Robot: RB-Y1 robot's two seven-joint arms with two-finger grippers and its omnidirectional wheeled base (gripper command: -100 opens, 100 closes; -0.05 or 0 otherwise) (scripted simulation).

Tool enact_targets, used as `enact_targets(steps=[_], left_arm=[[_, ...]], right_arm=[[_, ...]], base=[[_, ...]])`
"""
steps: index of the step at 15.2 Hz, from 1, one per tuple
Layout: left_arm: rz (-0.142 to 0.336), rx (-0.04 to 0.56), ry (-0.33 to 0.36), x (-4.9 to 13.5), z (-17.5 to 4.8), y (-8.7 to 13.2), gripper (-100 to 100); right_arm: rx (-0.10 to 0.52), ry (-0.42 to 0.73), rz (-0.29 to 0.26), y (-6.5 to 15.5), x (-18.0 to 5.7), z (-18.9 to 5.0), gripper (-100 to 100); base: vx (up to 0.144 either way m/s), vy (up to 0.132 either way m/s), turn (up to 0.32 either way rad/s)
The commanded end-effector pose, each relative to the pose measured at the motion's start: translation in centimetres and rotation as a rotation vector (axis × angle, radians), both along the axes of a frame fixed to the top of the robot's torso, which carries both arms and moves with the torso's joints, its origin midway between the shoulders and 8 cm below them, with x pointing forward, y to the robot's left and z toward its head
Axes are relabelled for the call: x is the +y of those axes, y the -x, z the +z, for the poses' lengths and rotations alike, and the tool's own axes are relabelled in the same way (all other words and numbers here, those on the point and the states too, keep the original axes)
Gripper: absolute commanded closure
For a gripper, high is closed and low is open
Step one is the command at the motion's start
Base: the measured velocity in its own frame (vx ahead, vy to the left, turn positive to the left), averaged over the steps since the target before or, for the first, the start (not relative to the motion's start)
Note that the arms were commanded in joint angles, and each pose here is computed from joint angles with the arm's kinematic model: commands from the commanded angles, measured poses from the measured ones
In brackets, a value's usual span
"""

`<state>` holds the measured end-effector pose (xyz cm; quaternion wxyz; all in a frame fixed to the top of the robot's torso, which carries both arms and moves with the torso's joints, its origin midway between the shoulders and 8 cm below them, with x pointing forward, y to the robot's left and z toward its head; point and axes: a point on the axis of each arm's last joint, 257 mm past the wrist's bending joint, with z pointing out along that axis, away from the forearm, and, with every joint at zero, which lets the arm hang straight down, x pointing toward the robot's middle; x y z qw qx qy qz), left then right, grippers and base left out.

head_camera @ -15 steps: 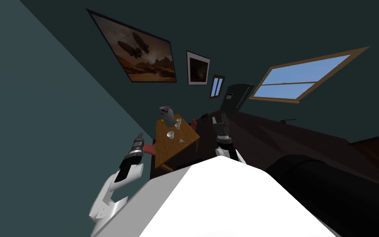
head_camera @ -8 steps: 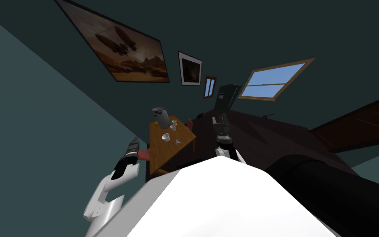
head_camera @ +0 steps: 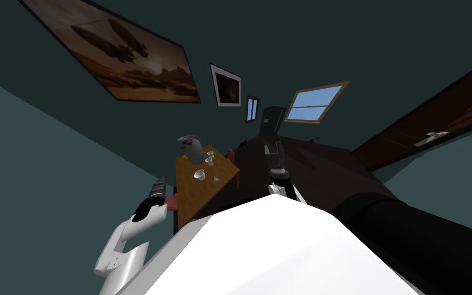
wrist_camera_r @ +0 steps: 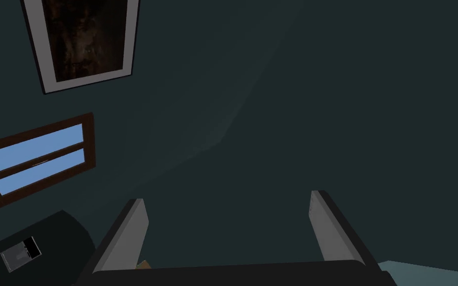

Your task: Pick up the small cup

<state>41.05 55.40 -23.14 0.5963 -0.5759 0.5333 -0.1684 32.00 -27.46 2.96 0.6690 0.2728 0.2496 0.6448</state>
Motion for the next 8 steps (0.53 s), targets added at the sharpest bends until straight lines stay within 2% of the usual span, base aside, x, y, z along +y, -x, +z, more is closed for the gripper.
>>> enact_targets(steps=[1,2,3,4,6,7,8], left_arm=[[0.031,0.035,0.018,0.8,-0.8,0.8,-100],[0.031,0.035,0.018,0.8,-0.8,0.8,-100],[0.082,0.065,0.037,2.7,-1.8,1.8,-100],[0.088,0.076,0.042,2.8,-2.1,2.0,-100],[0.092,0.084,0.046,2.8,-2.3,2.1,-100],[0.143,0.111,0.068,4.6,-3.2,3.1,-100],[0.151,0.126,0.076,4.7,-3.5,3.4,-100]], right_arm=[[0.000,0.000,0.000,0.0,0.0,0.0,0],[0.000,0.000,0.000,0.0,0.0,0.0,0],[0.000,0.000,0.000,0.0,0.0,0.0,0],[0.000,0.000,0.000,0.0,0.0,0.0,0],[0.000,0.000,0.000,0.0,0.0,0.0,0],[0.000,0.000,0.000,0.0,0.0,0.0,0],[0.000,0.000,0.000,0.0,0.0,0.0,0]], base=[[0.000,-0.010,-0.131],[0.002,-0.003,-0.016],[0.003,-0.015,-0.208],[0.003,-0.016,-0.282],[0.001,-0.004,-0.068],[0.003,-0.017,-0.237],[0.006,-0.017,-0.278]])
